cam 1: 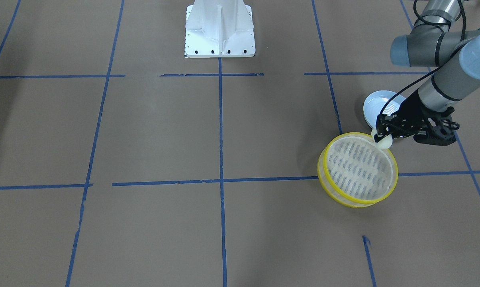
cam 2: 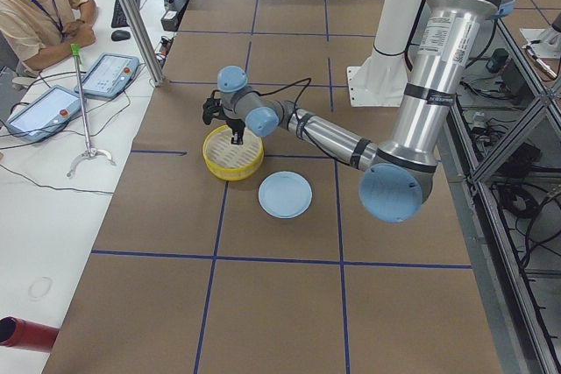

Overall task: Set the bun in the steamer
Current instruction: 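Carry the bun with the left gripper over the yellow steamer and lower it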

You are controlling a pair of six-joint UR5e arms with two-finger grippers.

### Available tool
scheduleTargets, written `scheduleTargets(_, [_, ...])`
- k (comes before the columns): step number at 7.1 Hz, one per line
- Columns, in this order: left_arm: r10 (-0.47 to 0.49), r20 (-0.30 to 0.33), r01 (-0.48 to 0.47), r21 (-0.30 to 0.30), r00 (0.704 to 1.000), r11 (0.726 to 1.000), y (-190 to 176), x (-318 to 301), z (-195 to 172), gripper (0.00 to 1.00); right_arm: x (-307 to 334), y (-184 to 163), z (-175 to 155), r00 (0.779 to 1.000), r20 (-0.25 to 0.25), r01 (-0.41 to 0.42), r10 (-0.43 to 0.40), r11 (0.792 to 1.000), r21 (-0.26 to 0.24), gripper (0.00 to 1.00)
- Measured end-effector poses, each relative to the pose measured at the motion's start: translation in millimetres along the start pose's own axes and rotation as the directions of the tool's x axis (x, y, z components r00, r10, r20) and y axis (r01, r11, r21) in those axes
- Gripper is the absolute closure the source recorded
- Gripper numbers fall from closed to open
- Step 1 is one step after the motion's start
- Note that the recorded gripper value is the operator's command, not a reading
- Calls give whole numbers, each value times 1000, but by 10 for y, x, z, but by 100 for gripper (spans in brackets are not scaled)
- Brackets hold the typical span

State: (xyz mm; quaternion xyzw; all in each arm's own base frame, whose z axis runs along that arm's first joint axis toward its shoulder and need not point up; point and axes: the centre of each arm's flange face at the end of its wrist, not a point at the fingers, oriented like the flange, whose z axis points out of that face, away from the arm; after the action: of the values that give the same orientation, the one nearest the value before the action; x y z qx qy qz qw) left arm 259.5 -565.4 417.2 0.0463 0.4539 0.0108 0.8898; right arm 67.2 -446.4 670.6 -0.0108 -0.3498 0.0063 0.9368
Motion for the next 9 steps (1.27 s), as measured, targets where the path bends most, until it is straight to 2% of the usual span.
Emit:
scheduleTargets(2, [-17,70,18,-17,997,1000,-337,155,397,68,0,0,0,1000,0,0,0,1000,0,0])
scheduleTargets(4, [-18,112,23,-48,994,999,-381,194,748,65,0,0,0,1000,0,0,0,1000,0,0])
scheduleTargets(6, [-12,126,22,-76,992,997,-372,263,961,64,0,0,0,1000,0,0,0,1000,0,0])
scheduleTargets(7, [-7,127,19,-86,992,996,-346,299,1025,51,0,0,0,1000,0,0,0,1000,0,0])
scheduleTargets(8, [-3,128,15,-93,992,996,-321,326,1067,20,0,0,0,1000,0,0,0,1000,0,0])
scheduleTargets(9, [1,127,12,-97,992,995,-305,344,1086,9,0,0,0,1000,0,0,0,1000,0,0])
